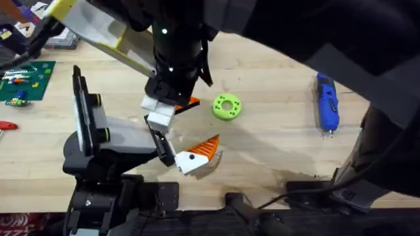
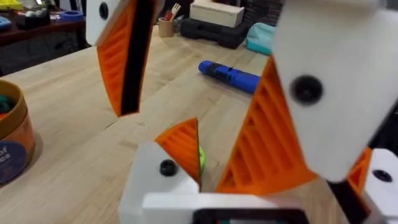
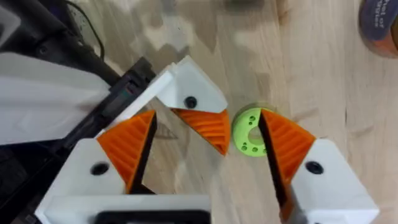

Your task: Pick up the gripper from the table and insert it into the empty holder that is missing its gripper. Then pick up a screw, insert it into the mounting hole, and use the screwdriver to tighten it. Finally, clean up the table by picking up the vegetable and placing it into the bucket.

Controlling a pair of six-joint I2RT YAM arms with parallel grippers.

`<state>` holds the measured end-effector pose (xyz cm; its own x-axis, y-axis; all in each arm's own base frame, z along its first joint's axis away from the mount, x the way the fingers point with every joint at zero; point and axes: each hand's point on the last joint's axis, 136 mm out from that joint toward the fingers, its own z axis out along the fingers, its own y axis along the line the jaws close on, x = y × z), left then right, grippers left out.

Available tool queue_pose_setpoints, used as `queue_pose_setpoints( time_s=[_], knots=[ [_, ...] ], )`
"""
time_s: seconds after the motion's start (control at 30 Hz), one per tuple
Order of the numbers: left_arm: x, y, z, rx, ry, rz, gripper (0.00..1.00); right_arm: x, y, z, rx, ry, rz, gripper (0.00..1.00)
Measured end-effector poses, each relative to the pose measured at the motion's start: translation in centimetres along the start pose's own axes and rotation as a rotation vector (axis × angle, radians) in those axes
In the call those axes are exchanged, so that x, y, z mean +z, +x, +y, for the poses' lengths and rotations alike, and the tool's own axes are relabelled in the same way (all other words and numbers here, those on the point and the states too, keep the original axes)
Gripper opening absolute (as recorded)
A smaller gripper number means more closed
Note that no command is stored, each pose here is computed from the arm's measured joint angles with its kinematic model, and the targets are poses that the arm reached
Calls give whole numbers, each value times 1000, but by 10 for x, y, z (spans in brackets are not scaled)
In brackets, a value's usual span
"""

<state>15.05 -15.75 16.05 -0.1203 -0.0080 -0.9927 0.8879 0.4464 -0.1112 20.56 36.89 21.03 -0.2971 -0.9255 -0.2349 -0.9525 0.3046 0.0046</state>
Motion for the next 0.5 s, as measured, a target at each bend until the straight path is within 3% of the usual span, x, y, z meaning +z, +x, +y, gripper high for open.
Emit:
queue_pose_setpoints(
  time_s=[0.3,0.5],
  knots=[
    [0,0,0,3,0,0,986,-5,3,5,-8,-4,4,997],
    [0,0,0,3,0,0,986,-30,7,11,-19,0,-44,998]
  ],
)
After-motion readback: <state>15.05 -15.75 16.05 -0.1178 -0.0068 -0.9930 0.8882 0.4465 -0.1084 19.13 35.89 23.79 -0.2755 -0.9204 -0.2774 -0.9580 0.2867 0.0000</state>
